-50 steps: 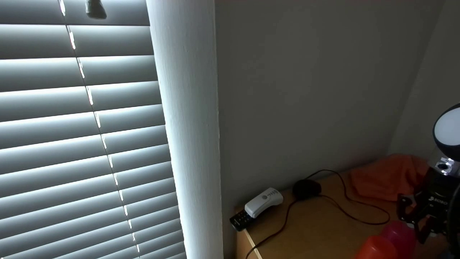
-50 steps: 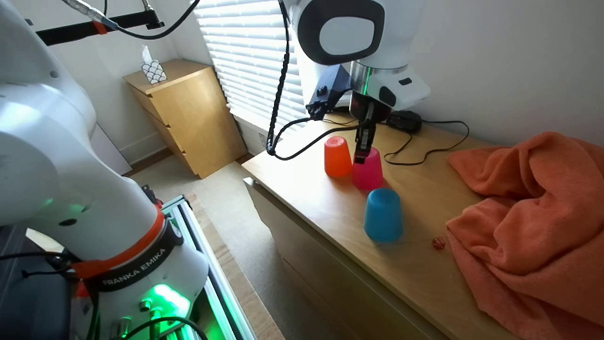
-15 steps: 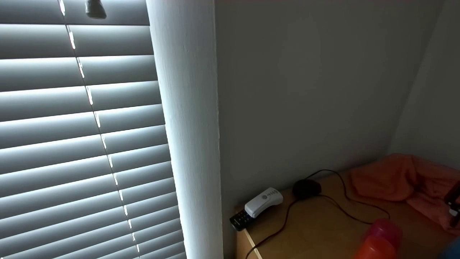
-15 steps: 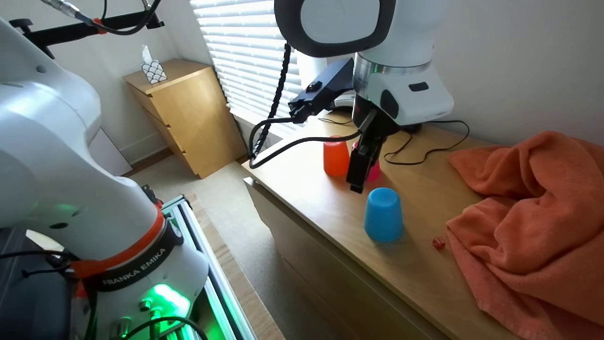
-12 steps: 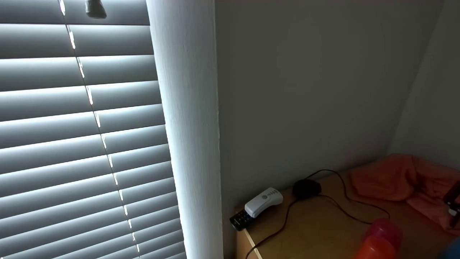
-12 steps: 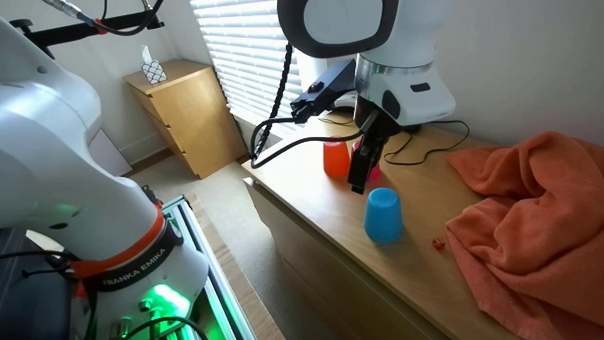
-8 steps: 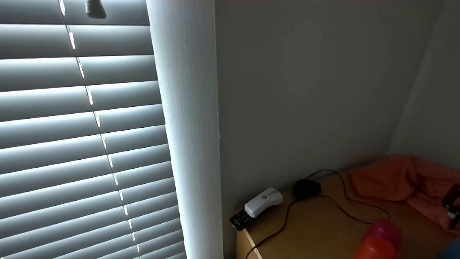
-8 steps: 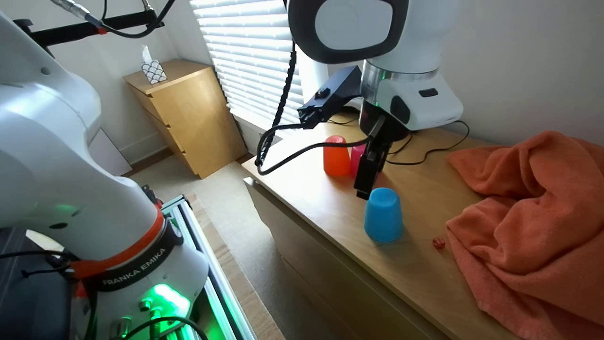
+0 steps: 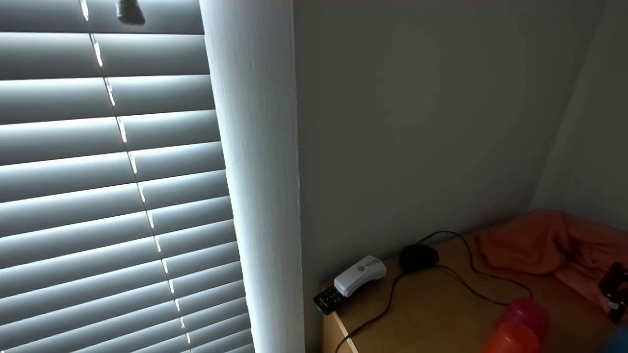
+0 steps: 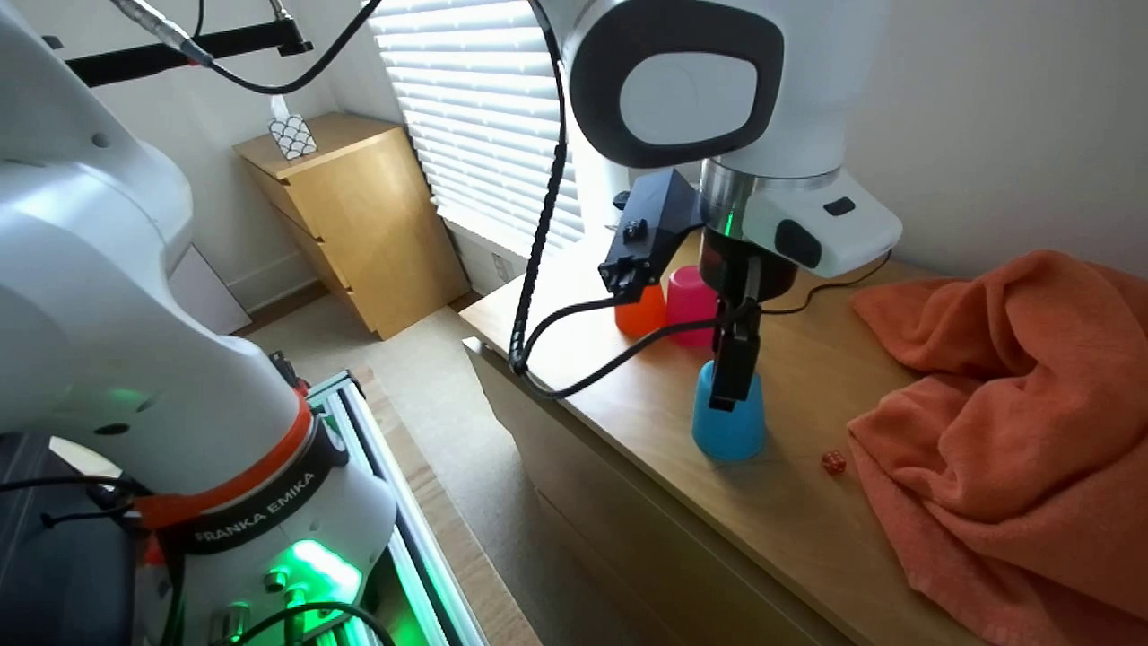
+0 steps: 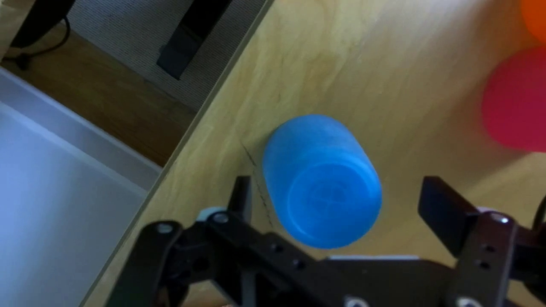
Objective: Move the cups forward then stack them
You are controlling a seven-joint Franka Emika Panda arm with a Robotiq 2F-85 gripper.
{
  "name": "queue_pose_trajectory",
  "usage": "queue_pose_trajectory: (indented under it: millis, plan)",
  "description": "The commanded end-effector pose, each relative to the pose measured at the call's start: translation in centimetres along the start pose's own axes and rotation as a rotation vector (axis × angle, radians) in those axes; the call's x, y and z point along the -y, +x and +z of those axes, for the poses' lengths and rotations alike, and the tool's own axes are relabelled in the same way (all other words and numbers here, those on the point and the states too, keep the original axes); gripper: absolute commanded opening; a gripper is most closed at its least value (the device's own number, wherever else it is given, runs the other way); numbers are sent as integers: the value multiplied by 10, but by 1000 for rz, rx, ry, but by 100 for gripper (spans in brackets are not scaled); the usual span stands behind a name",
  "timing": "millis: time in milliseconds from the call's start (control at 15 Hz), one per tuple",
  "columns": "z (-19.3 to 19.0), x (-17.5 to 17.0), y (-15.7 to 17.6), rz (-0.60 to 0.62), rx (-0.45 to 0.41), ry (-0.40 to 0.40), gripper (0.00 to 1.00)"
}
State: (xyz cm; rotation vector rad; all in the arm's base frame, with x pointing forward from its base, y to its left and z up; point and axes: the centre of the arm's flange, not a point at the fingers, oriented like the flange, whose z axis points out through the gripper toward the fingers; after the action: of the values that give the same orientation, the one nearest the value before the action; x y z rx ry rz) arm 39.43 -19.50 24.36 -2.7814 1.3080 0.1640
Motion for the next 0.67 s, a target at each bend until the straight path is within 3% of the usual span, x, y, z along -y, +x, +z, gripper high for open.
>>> queue_pose_trajectory:
  millis: [0, 600]
  plan:
    - [16, -6, 6, -105, 5, -53, 100]
    - [18, 8, 11, -431, -91, -112, 100]
